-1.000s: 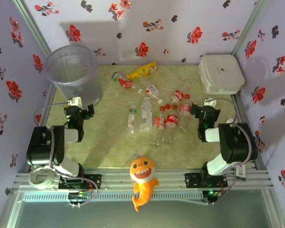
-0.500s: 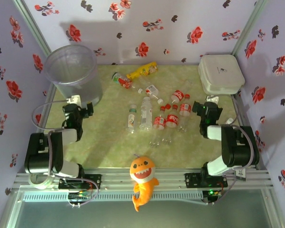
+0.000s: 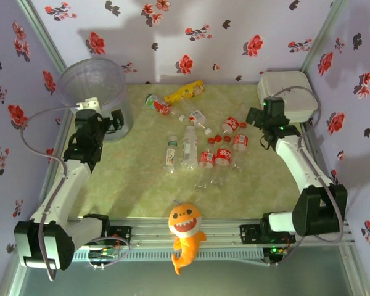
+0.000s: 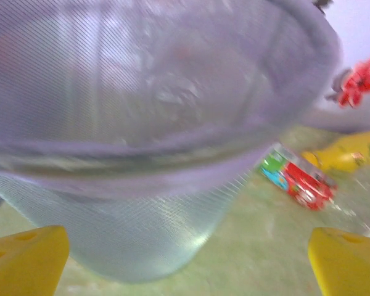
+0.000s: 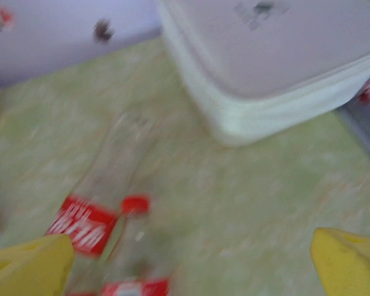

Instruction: Put the plastic bottles in the bin

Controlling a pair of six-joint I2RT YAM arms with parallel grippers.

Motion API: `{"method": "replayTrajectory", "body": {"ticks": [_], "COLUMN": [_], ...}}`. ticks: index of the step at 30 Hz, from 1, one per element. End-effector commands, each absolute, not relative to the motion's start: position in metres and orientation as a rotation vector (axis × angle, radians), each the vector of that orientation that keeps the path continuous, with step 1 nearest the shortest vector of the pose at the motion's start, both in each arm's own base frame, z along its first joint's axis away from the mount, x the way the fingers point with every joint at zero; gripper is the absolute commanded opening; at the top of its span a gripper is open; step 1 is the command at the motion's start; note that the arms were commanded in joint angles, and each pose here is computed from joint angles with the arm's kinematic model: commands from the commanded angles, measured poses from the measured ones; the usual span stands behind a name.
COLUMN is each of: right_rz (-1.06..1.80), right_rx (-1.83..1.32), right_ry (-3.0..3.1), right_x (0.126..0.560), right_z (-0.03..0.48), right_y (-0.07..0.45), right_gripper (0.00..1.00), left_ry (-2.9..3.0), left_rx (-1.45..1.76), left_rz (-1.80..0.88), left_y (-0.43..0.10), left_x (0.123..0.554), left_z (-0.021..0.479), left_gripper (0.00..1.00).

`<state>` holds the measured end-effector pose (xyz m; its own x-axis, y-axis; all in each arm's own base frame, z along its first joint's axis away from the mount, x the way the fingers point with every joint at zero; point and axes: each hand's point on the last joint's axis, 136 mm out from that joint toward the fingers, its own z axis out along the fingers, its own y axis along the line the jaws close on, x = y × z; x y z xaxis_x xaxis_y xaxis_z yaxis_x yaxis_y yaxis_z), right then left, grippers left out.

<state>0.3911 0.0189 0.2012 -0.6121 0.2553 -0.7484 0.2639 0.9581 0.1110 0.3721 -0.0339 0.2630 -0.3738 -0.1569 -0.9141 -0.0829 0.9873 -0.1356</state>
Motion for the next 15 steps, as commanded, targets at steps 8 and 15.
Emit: {"method": "replayTrajectory", "body": {"ticks": [8, 15], "right_rz": [0.168, 0.148], "right_rx": [0.432, 0.472], "right_ry": [2.681, 2.746], "right_x": [0.350, 0.369], "right_z": [0.127, 0.091], "right_y": [0.078, 0.079], "right_gripper": [0.85, 0.73], "left_ry": [2.178, 2.172], "left_rx": [-0.027, 0.016], "left_rz": [-0.409, -0.476], "left_y": [-0.140, -0.165], "left_x": [0.334, 0.330], "left_z": [0.244, 0.242], "left_gripper": [0.99, 0.99]}}
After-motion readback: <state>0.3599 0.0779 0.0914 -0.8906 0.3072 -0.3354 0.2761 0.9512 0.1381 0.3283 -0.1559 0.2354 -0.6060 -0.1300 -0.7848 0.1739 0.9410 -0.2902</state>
